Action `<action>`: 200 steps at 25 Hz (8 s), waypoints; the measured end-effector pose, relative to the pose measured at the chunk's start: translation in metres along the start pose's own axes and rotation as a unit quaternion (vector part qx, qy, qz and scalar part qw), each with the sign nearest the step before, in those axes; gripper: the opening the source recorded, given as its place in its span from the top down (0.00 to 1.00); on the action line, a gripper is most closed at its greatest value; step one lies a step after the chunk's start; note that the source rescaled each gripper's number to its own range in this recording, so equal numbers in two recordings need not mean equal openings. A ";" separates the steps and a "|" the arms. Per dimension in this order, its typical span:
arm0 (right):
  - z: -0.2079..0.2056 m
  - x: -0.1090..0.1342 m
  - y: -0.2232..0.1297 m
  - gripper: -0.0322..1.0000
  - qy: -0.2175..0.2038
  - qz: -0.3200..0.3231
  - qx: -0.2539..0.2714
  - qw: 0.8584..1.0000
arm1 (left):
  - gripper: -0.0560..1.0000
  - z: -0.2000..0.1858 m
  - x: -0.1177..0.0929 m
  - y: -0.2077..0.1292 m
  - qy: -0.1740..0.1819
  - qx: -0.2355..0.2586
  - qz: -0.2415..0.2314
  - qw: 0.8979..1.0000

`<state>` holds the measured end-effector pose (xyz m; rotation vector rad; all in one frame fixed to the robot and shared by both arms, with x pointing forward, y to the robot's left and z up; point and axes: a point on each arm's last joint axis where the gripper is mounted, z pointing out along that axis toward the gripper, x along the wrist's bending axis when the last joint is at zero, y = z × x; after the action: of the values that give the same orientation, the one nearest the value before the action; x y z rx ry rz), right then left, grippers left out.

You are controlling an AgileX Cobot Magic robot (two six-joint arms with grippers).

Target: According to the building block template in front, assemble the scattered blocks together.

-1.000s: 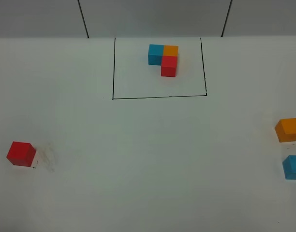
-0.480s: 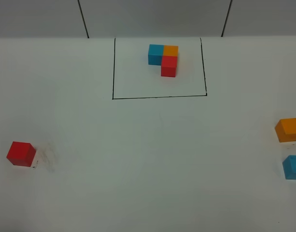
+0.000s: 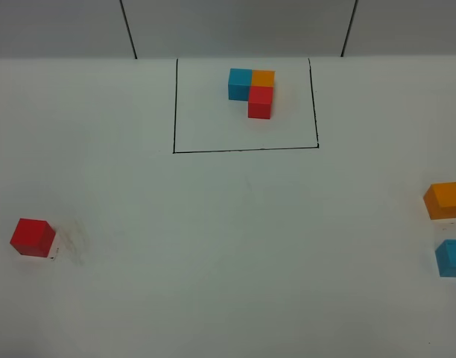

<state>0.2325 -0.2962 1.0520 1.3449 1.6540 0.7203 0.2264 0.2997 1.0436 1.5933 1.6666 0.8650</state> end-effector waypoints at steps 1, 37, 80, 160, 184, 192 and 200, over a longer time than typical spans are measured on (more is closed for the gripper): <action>0.000 0.000 0.000 0.97 0.000 0.000 0.000 1.000 | 0.95 0.000 0.000 0.000 0.000 0.000 0.000 1.000; 0.000 0.000 0.000 0.97 0.000 0.000 -0.001 1.000 | 0.32 -0.001 0.009 0.000 0.047 0.000 0.024 0.999; 0.000 0.000 0.000 0.97 0.000 0.000 -0.001 1.000 | 0.12 0.164 0.001 0.084 0.009 0.265 -0.017 0.964; 0.000 0.000 0.000 0.97 0.000 0.000 -0.001 1.000 | 0.45 0.241 -0.113 0.095 -0.158 0.257 0.258 0.918; 0.000 0.000 0.000 0.97 0.000 0.000 -0.001 1.000 | 0.45 0.222 -0.147 0.082 -0.382 0.125 0.613 0.681; 0.000 0.000 0.000 0.97 0.000 0.000 -0.001 1.000 | 0.45 0.223 -0.166 0.087 -0.374 0.091 0.590 0.710; 0.000 0.000 0.000 0.97 0.000 0.000 -0.001 1.000 | 0.45 0.246 -0.209 0.096 -0.407 0.110 0.590 0.689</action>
<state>0.2322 -0.2962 1.0520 1.3442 1.6520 0.7216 0.4907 0.0986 0.9901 2.6691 -0.0540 0.2924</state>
